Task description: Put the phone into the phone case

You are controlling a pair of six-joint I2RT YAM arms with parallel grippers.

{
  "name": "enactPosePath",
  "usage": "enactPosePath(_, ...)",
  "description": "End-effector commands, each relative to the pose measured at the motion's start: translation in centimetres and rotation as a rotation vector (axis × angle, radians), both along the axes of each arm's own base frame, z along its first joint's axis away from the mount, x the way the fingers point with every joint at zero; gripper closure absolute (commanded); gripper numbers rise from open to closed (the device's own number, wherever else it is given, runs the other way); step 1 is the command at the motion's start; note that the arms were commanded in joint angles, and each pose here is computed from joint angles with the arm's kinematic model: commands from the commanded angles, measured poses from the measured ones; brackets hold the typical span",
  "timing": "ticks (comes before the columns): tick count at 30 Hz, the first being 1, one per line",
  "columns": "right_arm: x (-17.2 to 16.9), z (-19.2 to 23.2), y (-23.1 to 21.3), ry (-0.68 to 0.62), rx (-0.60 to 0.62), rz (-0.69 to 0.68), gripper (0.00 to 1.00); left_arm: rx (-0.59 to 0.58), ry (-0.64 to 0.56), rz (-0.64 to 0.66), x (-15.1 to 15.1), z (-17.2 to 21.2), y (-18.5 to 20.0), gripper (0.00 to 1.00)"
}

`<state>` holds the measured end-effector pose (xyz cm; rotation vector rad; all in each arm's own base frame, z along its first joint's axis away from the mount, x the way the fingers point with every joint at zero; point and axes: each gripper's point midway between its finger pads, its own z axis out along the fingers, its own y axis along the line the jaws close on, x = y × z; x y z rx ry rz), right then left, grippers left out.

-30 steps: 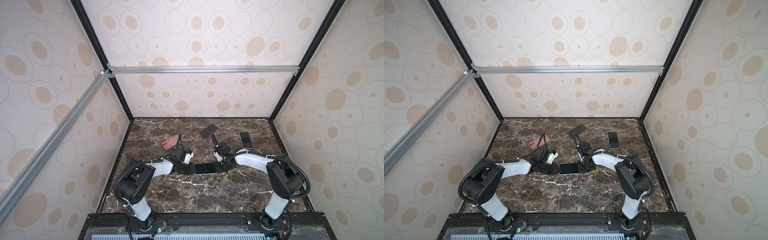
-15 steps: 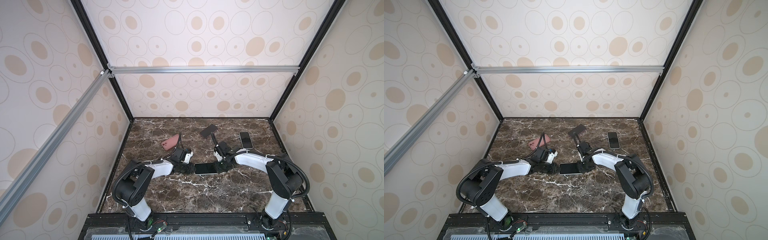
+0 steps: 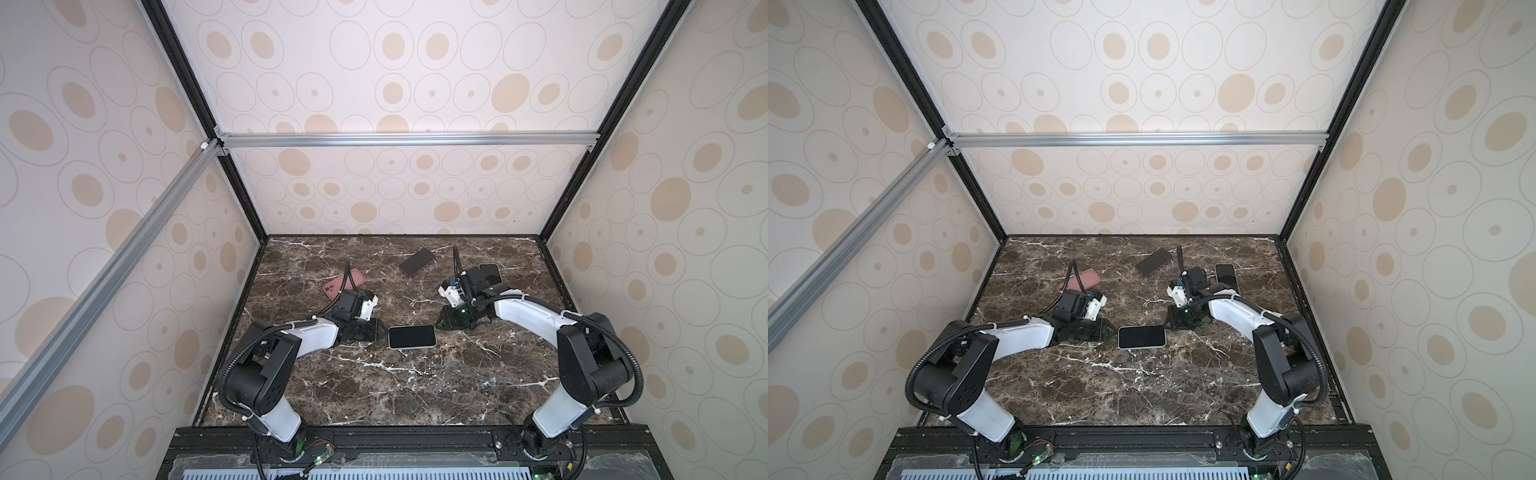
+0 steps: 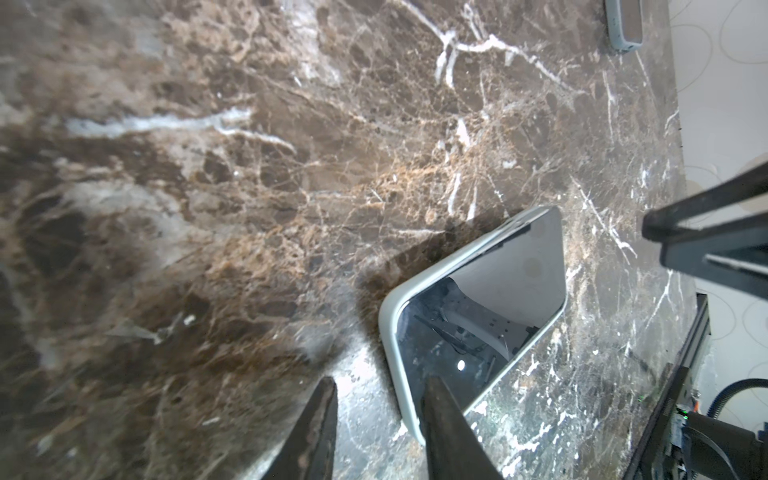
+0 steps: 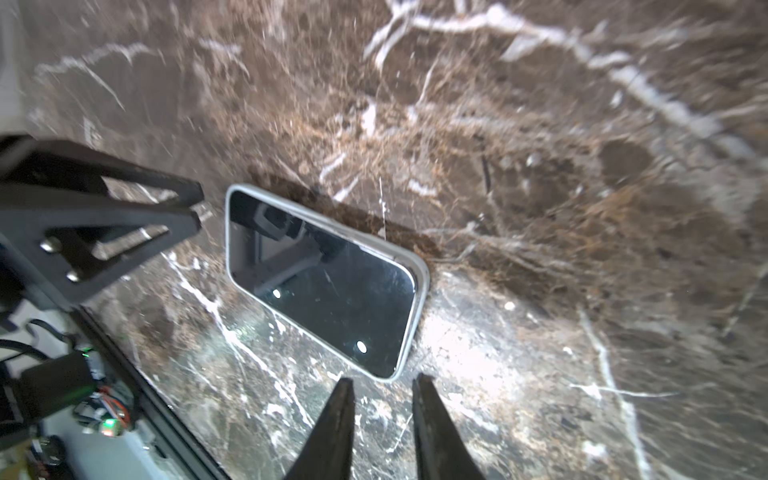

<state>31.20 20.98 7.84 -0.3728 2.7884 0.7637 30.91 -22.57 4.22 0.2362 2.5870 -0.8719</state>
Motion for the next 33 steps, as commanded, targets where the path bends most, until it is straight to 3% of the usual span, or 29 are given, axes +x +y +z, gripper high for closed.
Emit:
enactPosePath(1, 0.0, 0.5, 0.6, 0.007, 0.044, 0.051, 0.71, -0.051, -0.050, -0.005, 1.7, 2.2, -1.0, 0.65)
enactPosePath(10, 1.5, -1.6, 0.3, 0.053, 0.058, 0.005, 0.75, -0.051, 0.001, -0.025, 1.4, 0.7, -1.3, 0.69)
enactPosePath(33, 1.2, -4.9, 0.8, 0.139, 0.072, -0.011, 0.82, -0.088, 0.051, -0.020, 1.0, -0.8, -1.8, 0.75)
